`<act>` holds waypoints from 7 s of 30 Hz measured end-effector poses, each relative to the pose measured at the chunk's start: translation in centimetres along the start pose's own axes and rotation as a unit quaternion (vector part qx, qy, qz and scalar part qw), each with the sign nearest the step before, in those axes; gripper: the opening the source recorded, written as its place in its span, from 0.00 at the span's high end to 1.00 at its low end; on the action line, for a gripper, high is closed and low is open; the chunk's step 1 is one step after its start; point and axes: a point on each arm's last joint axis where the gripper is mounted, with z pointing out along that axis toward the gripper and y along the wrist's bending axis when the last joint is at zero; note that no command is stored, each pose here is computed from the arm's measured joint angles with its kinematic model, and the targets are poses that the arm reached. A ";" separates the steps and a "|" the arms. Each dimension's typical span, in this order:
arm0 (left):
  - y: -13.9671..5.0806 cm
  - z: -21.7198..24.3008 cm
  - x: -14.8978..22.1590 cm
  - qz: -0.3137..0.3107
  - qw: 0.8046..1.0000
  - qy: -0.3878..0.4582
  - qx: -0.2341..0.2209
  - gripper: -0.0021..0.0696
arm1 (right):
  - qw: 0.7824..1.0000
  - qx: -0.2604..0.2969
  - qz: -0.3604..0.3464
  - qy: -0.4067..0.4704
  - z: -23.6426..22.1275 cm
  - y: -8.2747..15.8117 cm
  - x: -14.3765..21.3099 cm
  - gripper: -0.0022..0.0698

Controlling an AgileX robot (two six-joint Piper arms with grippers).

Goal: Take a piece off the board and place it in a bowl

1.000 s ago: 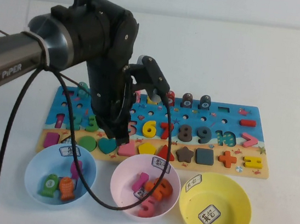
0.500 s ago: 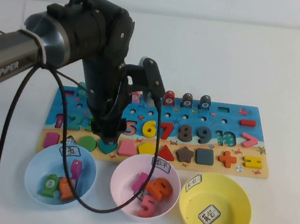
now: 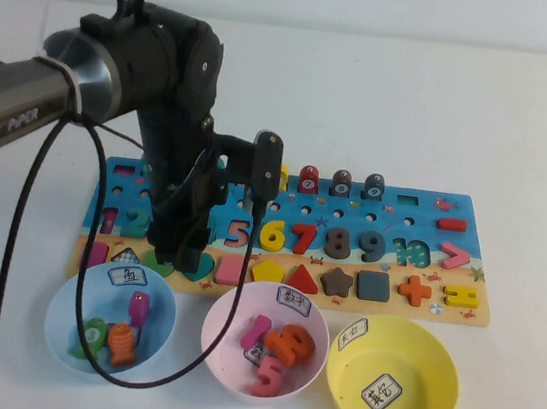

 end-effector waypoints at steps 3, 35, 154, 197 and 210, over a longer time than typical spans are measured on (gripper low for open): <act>0.2 0.9 -0.1 -0.001 1.000 -0.005 0.013 0.46 | 1.000 0.000 0.000 0.000 0.0 0.0 0.0 0.99; 0.6 3.6 -0.5 -0.002 0.999 -0.006 0.034 0.46 | 1.000 0.000 0.000 0.000 0.0 0.0 0.0 0.99; -0.5 4.5 0.0 -0.038 0.999 -0.019 -0.033 0.44 | 1.000 0.000 0.000 -0.002 0.0 0.0 0.0 0.99; -9.7 -2.8 -7.4 0.038 0.998 -0.002 -0.042 0.58 | 1.000 0.000 0.000 -0.002 0.0 0.0 0.0 0.99; -12.6 -1.4 -14.4 0.056 0.981 -0.173 -0.063 0.58 | 1.000 0.000 0.000 -0.002 0.0 0.0 0.0 0.99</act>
